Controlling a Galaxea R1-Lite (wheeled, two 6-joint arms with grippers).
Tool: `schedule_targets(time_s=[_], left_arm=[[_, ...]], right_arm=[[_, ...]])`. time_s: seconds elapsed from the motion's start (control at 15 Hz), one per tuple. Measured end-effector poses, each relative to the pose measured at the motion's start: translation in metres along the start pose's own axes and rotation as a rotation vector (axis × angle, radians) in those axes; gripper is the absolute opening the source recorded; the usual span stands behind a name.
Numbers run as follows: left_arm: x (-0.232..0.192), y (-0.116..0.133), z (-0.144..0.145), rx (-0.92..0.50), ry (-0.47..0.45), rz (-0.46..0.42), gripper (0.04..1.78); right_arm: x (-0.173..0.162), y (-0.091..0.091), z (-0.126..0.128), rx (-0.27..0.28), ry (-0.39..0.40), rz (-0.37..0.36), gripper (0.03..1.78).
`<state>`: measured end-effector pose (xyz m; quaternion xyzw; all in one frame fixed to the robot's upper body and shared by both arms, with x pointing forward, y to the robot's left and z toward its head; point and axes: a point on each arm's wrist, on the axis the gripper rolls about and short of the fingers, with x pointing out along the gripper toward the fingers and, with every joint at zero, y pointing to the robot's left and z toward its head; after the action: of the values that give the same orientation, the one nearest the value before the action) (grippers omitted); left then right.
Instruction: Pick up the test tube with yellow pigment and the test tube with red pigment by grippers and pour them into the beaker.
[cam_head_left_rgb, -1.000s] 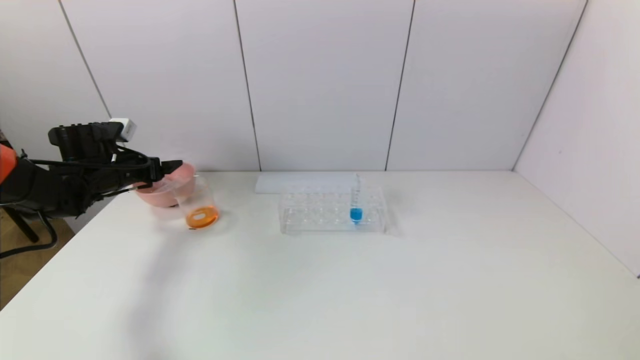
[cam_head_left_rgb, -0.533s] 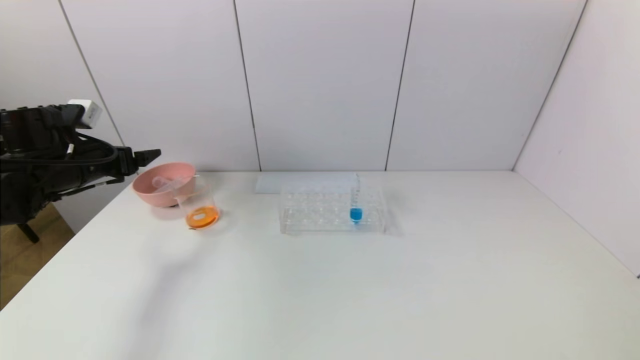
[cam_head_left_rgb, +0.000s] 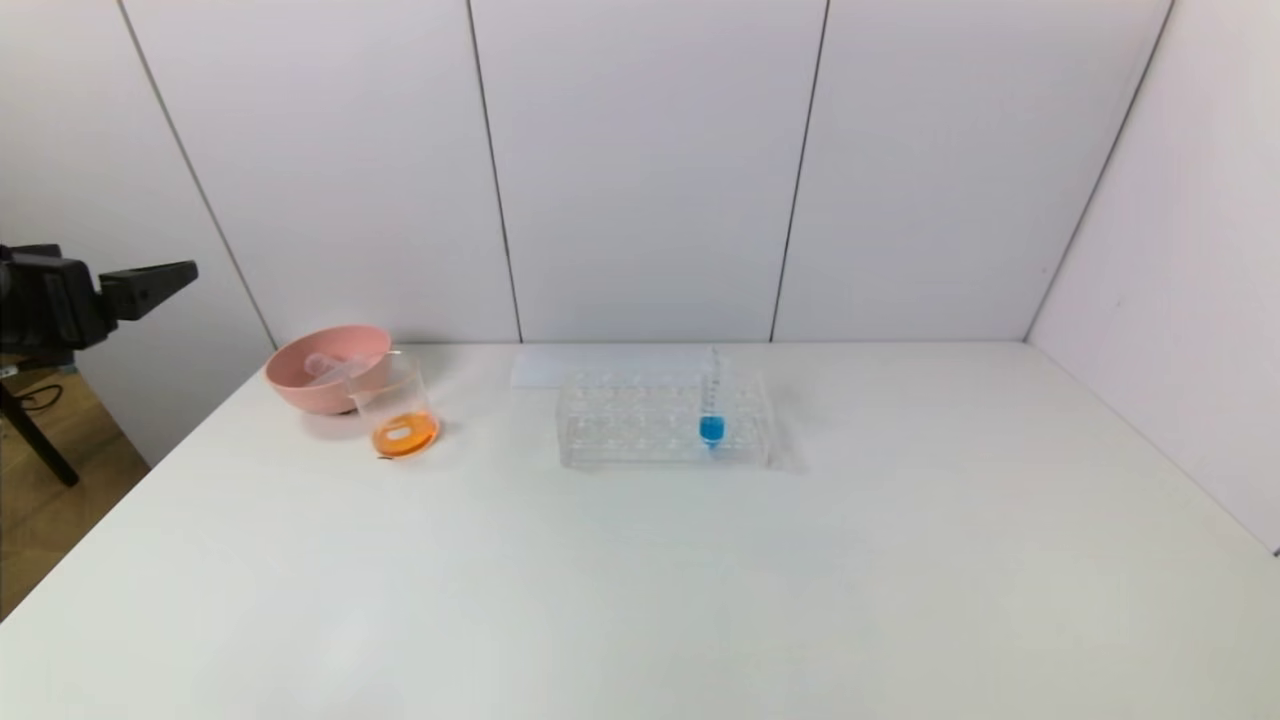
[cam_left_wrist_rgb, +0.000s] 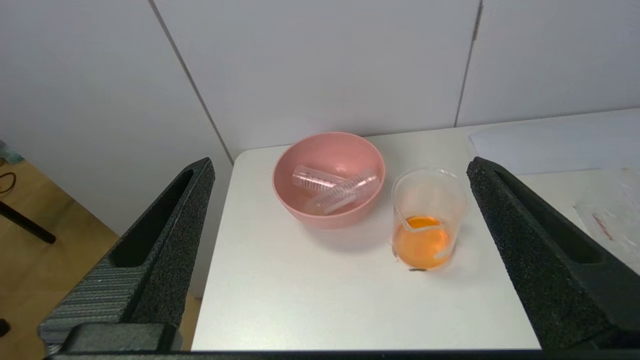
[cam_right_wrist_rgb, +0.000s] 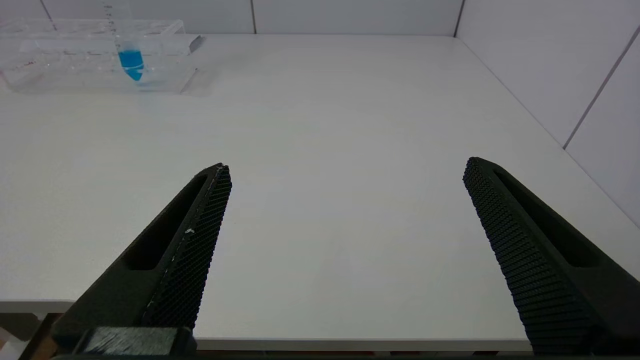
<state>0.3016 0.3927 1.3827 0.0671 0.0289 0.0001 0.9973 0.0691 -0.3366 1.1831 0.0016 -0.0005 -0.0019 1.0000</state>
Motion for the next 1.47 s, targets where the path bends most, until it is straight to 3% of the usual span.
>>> schedule_targets(time_s=[0.33, 0.8, 1.07, 1.47], left_arm=[[-0.064, -0.020, 0.019, 0.021, -0.050, -0.163, 1.76], [-0.129, -0.050, 0.030, 0.043, -0.115, -0.302, 1.76], [-0.180, -0.063, 0.022, 0.055, -0.153, -0.358, 1.76], [-0.241, -0.072, -0.012, 0.106, -0.233, -0.382, 1.76]], right_arm=[[0.000, 0.000, 0.000, 0.000, 0.000, 0.000, 1.70], [0.000, 0.000, 0.000, 0.000, 0.000, 0.000, 1.70], [0.000, 0.000, 0.000, 0.000, 0.000, 0.000, 1.70], [0.000, 0.000, 0.000, 0.000, 0.000, 0.000, 1.70]])
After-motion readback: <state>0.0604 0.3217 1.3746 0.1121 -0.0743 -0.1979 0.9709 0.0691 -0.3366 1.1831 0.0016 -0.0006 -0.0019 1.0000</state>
